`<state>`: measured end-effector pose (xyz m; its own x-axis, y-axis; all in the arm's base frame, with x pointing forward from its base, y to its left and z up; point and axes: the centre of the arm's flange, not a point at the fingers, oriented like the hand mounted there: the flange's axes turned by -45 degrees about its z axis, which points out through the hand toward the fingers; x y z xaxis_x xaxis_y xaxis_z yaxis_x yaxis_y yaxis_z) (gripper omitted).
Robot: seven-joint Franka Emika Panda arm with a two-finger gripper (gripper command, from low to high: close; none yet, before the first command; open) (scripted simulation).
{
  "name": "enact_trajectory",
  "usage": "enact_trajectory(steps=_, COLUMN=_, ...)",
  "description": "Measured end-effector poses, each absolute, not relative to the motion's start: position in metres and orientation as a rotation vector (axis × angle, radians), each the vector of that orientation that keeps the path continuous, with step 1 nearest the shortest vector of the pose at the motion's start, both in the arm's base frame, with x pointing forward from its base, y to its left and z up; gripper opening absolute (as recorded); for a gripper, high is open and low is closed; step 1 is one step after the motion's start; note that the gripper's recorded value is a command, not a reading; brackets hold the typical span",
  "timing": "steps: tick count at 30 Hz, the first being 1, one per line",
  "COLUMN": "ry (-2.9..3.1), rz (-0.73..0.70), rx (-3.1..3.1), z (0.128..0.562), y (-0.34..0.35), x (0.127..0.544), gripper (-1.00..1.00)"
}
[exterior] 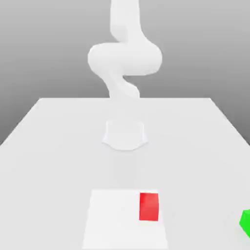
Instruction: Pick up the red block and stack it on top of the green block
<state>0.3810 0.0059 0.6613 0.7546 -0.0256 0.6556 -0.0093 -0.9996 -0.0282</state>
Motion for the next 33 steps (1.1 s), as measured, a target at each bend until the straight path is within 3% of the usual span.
enact_trajectory(steps=5, ry=0.049, rz=-0.815, rx=-2.985, z=0.547, y=0.022, x=0.433, gripper=0.0)
enact_trajectory(steps=10, ry=0.069, rz=-0.552, rx=-3.039, z=0.432, y=0.039, x=0.451, gripper=0.0)
enact_trajectory(steps=20, ry=0.103, rz=-0.04, rx=-3.134, z=0.222, y=0.064, x=0.402, gripper=0.0)
enact_trajectory(steps=26, ry=0.113, rz=-0.001, rx=-3.14, z=0.153, y=0.063, x=0.396, gripper=0.0)
enact_trajectory(steps=27, ry=0.113, rz=0.0, rx=-3.14, z=0.147, y=0.063, x=0.395, gripper=-1.0)
enact_trajectory(steps=33, ry=0.112, rz=-0.001, rx=-3.14, z=0.143, y=0.063, x=0.395, gripper=-1.0)
